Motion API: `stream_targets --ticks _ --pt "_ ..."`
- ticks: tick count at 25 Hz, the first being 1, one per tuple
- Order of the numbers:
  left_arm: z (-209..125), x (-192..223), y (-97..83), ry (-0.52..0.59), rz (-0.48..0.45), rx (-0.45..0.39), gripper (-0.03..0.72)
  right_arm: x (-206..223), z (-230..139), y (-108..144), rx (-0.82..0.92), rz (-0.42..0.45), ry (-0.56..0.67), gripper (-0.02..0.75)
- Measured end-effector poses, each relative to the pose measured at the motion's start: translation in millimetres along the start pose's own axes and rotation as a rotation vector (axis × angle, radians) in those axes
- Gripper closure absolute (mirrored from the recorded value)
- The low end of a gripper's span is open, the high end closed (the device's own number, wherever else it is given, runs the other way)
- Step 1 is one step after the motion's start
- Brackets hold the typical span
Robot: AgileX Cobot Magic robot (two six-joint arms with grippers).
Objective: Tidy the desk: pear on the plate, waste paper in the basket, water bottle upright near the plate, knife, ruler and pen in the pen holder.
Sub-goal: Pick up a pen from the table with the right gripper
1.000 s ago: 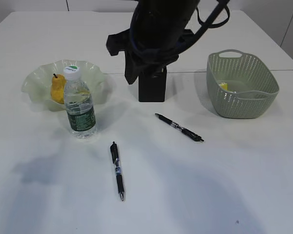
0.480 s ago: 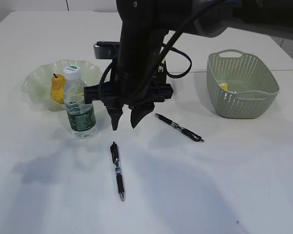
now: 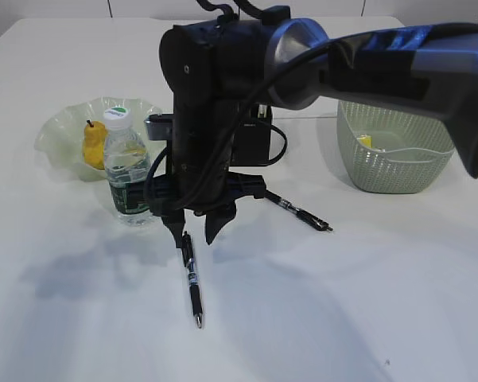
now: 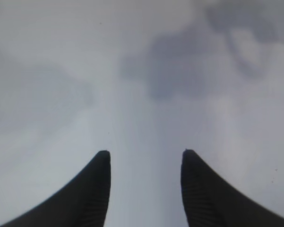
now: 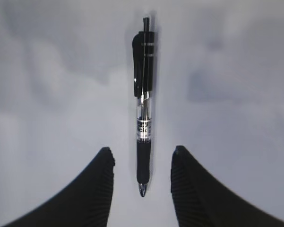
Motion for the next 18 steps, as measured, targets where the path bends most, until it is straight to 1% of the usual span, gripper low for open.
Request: stream_targets --ticks 18 --pt "4 0 0.9 -0.023 0.005 0.000 0.348 42 18 10 0.031 -0.009 0.006 0.436"
Point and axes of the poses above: a point on each arm's last joint axis where the gripper is mounted, x pointing out along that axis toward the gripper, y along the wrist's bending axis when the last joint is at zero, z = x × y, the point moved 9 cm from there along x, pointing out along that axis toward the gripper, and after that the axes turned 12 degrees about x, right-handed, at the moved point
